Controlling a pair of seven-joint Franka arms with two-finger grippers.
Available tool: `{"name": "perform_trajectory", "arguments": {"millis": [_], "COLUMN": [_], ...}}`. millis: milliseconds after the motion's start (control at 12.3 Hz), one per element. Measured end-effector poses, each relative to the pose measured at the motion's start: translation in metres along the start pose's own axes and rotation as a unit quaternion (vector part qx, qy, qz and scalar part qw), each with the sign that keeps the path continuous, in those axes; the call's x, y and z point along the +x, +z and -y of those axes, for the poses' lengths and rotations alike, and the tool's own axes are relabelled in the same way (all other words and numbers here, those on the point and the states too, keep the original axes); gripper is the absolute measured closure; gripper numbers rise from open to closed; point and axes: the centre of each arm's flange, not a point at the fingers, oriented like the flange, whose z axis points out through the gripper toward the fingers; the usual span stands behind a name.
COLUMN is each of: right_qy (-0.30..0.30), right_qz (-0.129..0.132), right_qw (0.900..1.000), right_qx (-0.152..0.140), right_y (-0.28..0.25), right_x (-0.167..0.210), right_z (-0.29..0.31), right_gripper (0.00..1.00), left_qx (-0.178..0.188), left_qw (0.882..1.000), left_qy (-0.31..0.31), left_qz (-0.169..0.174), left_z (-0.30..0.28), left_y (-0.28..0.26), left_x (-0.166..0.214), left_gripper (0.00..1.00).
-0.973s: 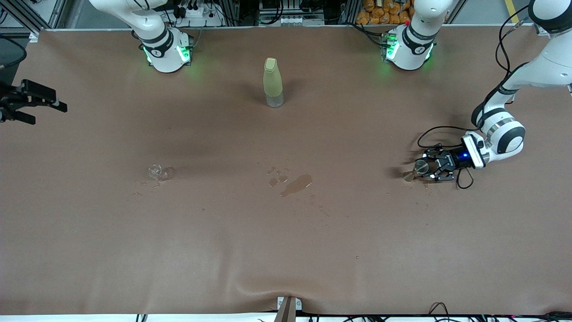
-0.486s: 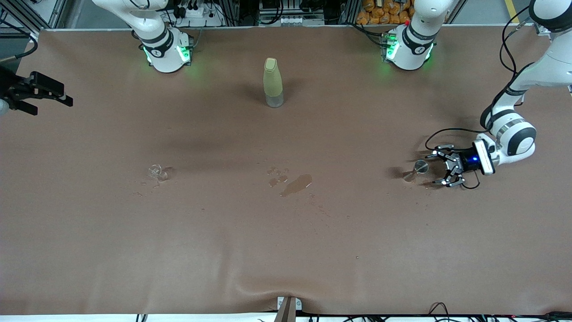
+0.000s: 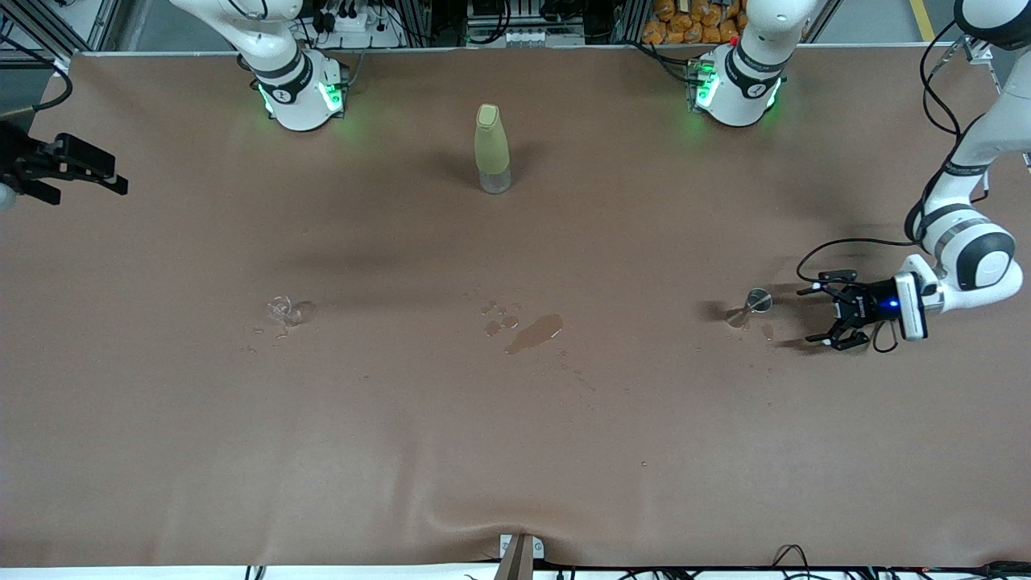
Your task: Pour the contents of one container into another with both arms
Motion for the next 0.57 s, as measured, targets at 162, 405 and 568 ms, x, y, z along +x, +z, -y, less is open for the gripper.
{"name": "perform_trajectory", "arguments": {"millis": [162,405,568], "right_qy": [0.010,0.017,0.025], "right_qz": [0.000,-0.007,-0.016], "right_qw": [1.000,1.000,0.999], "right_qx": [-0.014,-0.019,-0.020], "right_y": [0.000,-0.001,-0.003], "right_x": [0.001,0.003,0.003], "right_z": [0.001,0.003,-0.007], "right_gripper": [0.00,0.00,0.00], "left_qx": [0.003,0.046,0.113], "left_qw": [0.998,0.979,0.952], "left_qy": [-0.042,-0.111,-0.170], "left_qz": [0.056,0.163,0.228], "left_z": [-0.002,-0.025,-0.054], "left_y": [-0.016,-0.025,-0.027], "left_x": [0.046,0.161,0.234], "left_gripper": [0.00,0.00,0.00]}}
